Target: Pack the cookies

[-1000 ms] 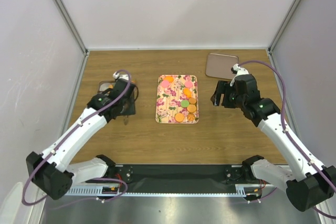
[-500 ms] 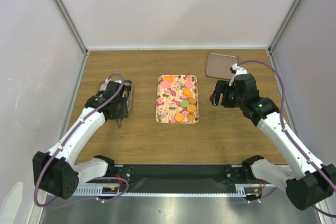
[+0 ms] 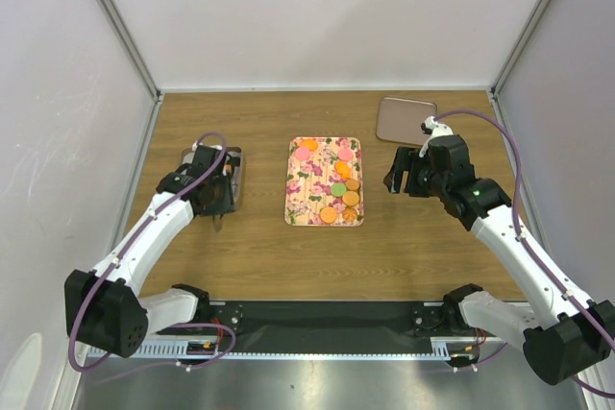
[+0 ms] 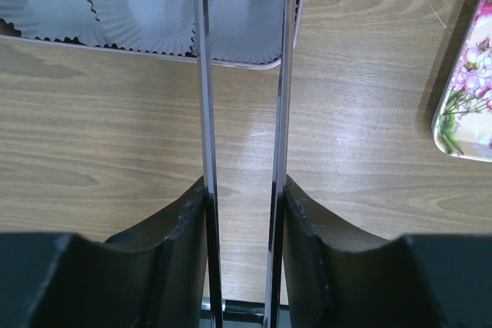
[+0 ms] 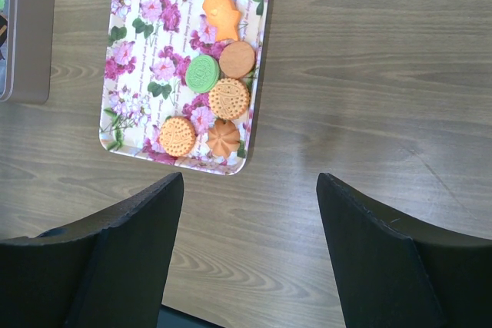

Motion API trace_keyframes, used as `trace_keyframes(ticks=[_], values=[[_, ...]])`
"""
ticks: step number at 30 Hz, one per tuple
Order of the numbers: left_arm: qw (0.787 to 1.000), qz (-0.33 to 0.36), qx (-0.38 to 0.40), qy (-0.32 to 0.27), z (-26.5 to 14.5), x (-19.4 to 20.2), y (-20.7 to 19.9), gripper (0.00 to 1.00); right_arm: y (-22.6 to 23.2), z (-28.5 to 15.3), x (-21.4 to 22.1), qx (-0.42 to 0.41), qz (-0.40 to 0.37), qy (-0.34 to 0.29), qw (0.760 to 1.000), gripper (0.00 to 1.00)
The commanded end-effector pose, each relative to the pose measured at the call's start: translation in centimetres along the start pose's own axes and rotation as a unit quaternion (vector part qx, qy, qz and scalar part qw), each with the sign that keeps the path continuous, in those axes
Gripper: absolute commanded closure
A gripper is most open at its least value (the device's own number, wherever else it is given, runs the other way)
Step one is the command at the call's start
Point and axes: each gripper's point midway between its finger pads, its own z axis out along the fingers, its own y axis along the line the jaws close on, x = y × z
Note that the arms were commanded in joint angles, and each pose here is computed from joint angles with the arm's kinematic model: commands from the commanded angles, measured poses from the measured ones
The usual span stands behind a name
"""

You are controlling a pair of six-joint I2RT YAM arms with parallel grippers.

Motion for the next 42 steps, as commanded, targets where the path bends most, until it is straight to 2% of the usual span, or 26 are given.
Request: trace_keyframes(ticks=[1, 11, 18, 21, 27, 33, 38, 42], values=[[1.000, 0.003, 0.010, -0.018, 0.0, -1.0, -0.3, 0.57, 0.8, -0.2, -1.3, -0.015, -0.007, -0.019, 1.000, 0.23], [0.999, 0.006, 0.019, -0.026, -0.9, -1.4, -0.4, 0.57, 0.7, -0.2, -1.3, -0.012, -0.006, -0.020, 1.000, 0.23], [0.997, 0.009, 0.039, -0.059, -4.2, -3.0, -0.9, 0.57, 0.8, -0.2, -1.3, -0.014, -0.004, -0.020, 1.000, 0.24], [0.995, 0.024, 0.057, -0.074, -5.9, -3.6, -2.5, 0.57, 0.9, -0.1, -1.4, -0.014, -0.003, -0.021, 1.000, 0.23], [0.987, 0.083, 0.110, -0.081, -7.9, -2.3, -9.4, 0.56, 0.7, -0.4, -1.6, -0.007, 0.001, -0.024, 1.000, 0.24], [0.968, 0.161, 0.187, -0.048, -8.0, 2.5, -18.3, 0.53, 0.1, -1.0, -1.6, 0.009, 0.002, -0.029, 1.000, 0.24], [0.960, 0.190, 0.204, -0.023, -6.6, 4.8, -22.1, 0.52, -0.3, -1.4, -1.4, 0.018, 0.000, -0.027, 0.999, 0.23], [0.958, 0.198, 0.208, -0.012, -5.8, 5.6, -23.3, 0.51, -0.7, -1.8, -1.4, 0.024, -0.003, -0.029, 0.999, 0.23]])
